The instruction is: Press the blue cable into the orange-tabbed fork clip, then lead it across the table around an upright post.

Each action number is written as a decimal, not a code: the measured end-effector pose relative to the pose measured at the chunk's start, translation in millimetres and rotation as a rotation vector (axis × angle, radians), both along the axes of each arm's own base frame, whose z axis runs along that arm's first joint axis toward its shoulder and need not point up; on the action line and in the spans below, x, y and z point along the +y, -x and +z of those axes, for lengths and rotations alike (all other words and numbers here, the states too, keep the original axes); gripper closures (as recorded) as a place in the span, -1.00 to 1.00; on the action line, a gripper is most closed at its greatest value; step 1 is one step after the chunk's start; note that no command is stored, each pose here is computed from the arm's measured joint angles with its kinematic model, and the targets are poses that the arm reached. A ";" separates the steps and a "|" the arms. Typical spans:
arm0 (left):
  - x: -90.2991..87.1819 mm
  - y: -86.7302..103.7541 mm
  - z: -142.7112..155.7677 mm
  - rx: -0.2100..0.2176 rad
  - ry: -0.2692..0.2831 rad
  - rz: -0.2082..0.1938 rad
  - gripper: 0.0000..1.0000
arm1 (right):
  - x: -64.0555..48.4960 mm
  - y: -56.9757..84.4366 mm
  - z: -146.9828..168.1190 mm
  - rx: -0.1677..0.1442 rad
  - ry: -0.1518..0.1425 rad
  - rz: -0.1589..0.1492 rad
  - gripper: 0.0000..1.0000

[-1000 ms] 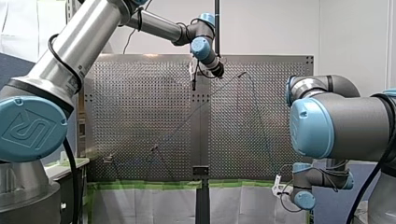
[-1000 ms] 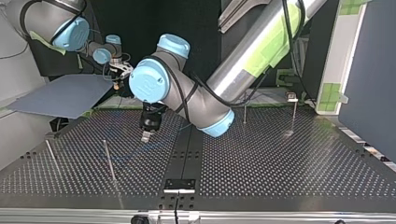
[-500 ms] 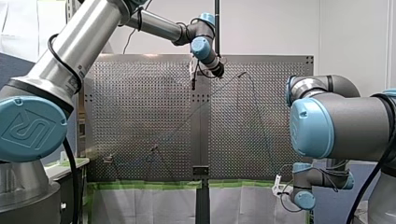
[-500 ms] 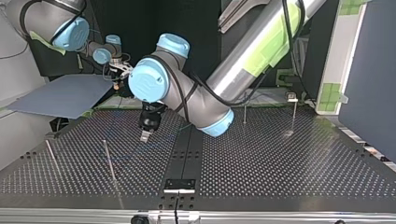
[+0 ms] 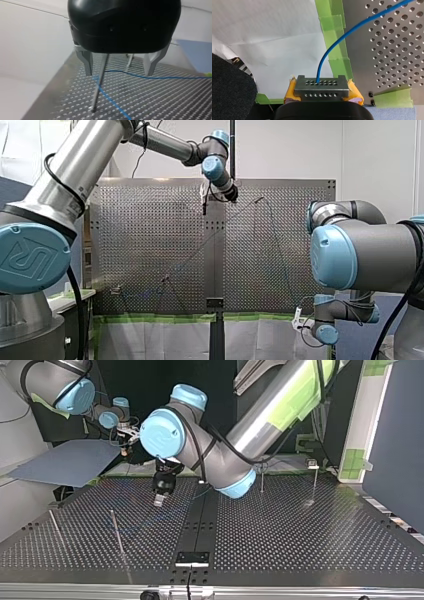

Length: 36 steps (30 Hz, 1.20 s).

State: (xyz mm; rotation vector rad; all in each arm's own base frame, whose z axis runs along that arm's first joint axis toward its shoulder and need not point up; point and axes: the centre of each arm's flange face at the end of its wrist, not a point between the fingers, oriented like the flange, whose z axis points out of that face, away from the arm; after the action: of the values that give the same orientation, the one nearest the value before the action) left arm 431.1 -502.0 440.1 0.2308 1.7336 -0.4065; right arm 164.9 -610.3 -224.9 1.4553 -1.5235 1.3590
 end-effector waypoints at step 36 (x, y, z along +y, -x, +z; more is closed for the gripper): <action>25.2 47.0 -71.4 -0.049 0.192 0.067 -1.00 | 0.0 -3.7 0.5 0.001 0.003 0.017 1.00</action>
State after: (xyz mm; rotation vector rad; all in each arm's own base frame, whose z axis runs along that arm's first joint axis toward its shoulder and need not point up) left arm 384.1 -476.8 368.7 0.0434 1.6372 -0.5107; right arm 168.7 -610.2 -224.4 1.4698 -1.5114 1.3693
